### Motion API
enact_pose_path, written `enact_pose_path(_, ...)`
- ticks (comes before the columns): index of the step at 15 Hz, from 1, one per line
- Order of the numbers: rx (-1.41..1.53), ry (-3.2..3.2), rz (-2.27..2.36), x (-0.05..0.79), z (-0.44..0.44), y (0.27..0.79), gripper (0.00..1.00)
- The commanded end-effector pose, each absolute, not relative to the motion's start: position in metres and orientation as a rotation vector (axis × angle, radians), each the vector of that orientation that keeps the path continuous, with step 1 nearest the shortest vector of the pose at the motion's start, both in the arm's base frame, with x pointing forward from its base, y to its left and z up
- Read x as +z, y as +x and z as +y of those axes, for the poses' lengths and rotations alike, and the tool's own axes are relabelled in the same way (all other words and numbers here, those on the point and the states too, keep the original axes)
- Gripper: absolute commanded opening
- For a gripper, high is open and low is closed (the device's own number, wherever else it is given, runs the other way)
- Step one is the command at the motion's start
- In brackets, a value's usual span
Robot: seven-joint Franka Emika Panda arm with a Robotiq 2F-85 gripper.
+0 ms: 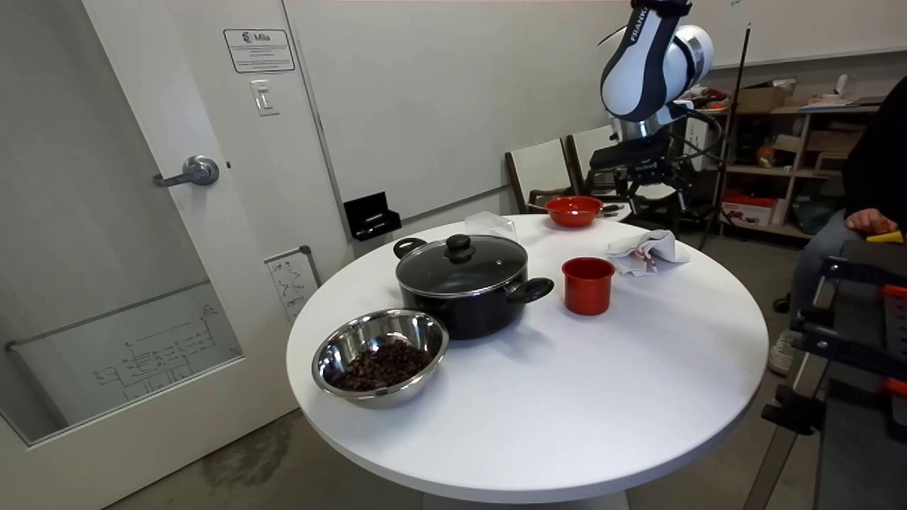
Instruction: Use the towel to wipe the table
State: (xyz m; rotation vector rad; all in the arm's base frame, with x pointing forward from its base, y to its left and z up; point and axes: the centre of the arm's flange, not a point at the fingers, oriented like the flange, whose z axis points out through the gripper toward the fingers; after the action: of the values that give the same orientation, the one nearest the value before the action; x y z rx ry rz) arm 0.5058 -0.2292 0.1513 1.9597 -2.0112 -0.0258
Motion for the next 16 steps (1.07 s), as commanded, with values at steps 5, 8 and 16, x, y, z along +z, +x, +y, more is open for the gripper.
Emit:
enact_pose_path(5,-0.085,1.937,-2.106,0.117,-0.234,0.525,1.00)
enact_pose_path(8,-0.162,1.979,-2.175,0.105,-0.248,0.525,1.00)
enact_pose_path(16,-0.099,2.056,-2.141,0.120,-0.234,0.504,1.00)
